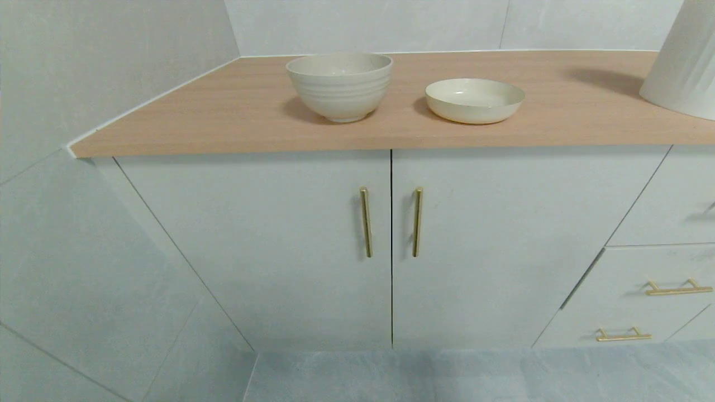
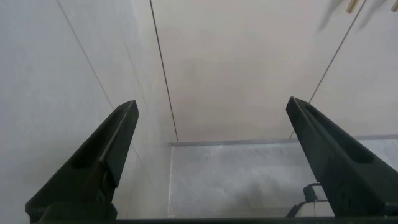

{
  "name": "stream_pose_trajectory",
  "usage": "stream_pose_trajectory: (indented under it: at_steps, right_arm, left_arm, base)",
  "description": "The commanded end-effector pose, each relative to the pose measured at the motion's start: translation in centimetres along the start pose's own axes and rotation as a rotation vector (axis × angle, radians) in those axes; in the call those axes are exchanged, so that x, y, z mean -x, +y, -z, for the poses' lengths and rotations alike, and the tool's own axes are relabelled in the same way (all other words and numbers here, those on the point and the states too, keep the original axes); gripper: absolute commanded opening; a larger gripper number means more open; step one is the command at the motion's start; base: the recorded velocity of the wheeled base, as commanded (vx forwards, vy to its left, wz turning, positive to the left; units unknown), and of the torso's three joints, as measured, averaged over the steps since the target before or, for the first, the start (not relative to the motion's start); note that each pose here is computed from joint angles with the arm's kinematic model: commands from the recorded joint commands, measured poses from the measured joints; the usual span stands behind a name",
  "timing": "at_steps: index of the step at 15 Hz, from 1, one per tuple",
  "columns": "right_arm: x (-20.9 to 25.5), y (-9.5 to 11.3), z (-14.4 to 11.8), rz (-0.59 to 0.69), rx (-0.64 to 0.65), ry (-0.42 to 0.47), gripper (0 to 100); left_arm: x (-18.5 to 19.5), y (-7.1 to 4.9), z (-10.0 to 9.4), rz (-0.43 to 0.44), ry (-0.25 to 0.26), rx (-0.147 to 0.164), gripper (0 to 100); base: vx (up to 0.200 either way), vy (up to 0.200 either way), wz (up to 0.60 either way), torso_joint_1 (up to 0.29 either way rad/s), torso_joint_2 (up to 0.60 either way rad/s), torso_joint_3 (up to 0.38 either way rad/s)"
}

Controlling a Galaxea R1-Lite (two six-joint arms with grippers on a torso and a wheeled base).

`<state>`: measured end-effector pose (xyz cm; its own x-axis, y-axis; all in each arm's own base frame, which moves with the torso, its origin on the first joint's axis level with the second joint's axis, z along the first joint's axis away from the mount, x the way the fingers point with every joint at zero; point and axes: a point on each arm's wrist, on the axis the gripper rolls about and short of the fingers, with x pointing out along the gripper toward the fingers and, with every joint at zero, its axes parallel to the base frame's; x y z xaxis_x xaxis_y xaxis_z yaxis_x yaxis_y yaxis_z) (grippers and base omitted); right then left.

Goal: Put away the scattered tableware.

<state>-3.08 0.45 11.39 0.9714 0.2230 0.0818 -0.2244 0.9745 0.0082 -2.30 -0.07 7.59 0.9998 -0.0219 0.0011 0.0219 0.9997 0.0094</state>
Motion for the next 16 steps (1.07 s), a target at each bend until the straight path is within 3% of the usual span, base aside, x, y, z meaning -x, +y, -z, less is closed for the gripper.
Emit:
stream_pose_trajectory:
  at_steps: [1, 2, 4, 6, 9, 11, 16]
  right_arm:
    - [-3.5, -0.1, -4.5, -0.269, -0.085, 0.179, 100]
    - [-6.0, -0.5, -5.5, -0.3, -0.121, 0.274, 100]
    - [-10.9, -0.8, -7.3, -0.418, -0.145, 0.373, 100]
    - [-14.8, 0.8, -8.6, -0.593, -0.162, 0.443, 100]
    - [-22.4, 3.8, -7.7, -0.714, -0.172, 0.545, 100]
    - [-27.4, 5.7, -6.2, -0.754, -0.165, 0.485, 100]
    - [-33.9, 10.0, -4.6, -0.831, -0.229, 0.385, 100]
  left_arm:
    - [0.0, 0.0, 0.0, 0.0, 0.001, 0.0, 100]
    - [0.0, 0.0, 0.0, 0.0, 0.0, 0.0, 100]
    - [0.0, 0.0, 0.0, 0.0, 0.0, 0.0, 100]
    - [0.0, 0.0, 0.0, 0.0, 0.0, 0.0, 100]
    - [0.0, 0.0, 0.0, 0.0, 0.0, 0.0, 100]
    - [0.0, 0.0, 0.0, 0.0, 0.001, 0.0, 100]
    - [0.0, 0.0, 0.0, 0.0, 0.0, 0.0, 100]
  base:
    - [0.0, 0.0, 0.0, 0.0, 0.0, 0.0]
    - [0.0, 0.0, 0.0, 0.0, 0.0, 0.0]
    - [0.0, 0.0, 0.0, 0.0, 0.0, 0.0]
    - [0.0, 0.0, 0.0, 0.0, 0.0, 0.0]
    - [0.0, 0.0, 0.0, 0.0, 0.0, 0.0]
    - [0.0, 0.0, 0.0, 0.0, 0.0, 0.0]
    - [0.0, 0.0, 0.0, 0.0, 0.0, 0.0]
